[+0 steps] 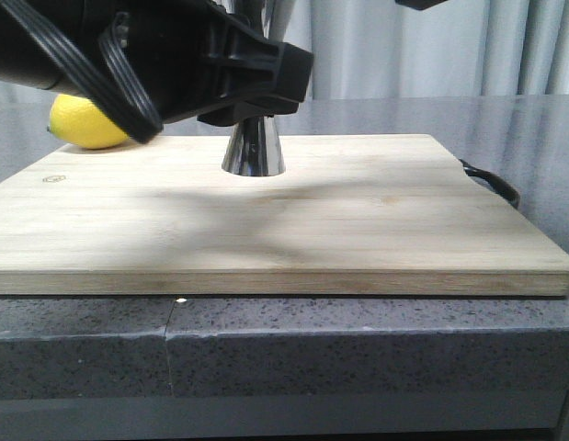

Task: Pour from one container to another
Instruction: 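Tilt the beaker with the right gripper, pouring liquid into the jigger, then lower the beaker back onto the board and open the right gripper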

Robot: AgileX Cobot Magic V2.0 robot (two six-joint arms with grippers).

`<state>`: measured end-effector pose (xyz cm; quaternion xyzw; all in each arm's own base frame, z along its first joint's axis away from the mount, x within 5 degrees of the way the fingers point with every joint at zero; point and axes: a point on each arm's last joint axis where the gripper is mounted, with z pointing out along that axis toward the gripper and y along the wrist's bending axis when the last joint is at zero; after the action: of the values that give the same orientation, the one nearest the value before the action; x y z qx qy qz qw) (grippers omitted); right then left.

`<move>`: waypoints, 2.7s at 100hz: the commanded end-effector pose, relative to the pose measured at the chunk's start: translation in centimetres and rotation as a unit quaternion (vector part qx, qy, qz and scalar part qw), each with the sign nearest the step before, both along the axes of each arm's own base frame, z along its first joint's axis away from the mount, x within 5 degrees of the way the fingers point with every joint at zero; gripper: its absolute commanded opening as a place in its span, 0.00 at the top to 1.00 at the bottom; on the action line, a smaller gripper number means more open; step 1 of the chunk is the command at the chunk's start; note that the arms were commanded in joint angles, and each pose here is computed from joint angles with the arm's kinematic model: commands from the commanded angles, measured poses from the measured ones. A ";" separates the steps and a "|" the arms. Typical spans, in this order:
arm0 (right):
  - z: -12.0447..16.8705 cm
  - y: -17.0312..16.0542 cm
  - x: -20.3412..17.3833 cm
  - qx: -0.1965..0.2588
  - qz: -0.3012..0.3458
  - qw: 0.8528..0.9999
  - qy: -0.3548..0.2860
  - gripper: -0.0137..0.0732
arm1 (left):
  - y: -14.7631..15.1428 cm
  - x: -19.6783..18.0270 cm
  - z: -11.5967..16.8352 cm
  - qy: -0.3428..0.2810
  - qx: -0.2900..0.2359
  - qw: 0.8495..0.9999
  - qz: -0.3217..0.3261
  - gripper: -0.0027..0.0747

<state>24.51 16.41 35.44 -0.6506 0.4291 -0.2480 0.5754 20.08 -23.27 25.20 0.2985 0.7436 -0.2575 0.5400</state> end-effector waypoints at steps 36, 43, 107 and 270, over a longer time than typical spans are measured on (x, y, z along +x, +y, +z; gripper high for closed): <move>2.4 -0.1 -0.7 -0.010 0.025 0.998 -0.060 0.77 | -0.1 0.2 2.5 -0.050 -0.051 0.997 0.003 0.99; 2.4 -0.1 -0.7 -0.012 0.026 0.998 -0.061 0.77 | -0.1 0.2 2.5 -0.050 -0.051 0.997 0.003 0.99; 1.9 -0.1 -0.3 0.030 0.001 0.999 -0.017 0.77 | -0.1 0.2 2.5 -0.051 -0.050 0.997 0.001 0.99; -14.2 -5.5 6.4 0.530 -0.078 0.785 0.311 0.77 | 0.0 0.0 2.9 -0.066 -0.046 0.997 -0.007 0.99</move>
<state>30.57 10.93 19.35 -0.2518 0.7390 0.1826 0.5976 20.00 -23.35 25.21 0.3151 0.7364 -0.2523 0.5430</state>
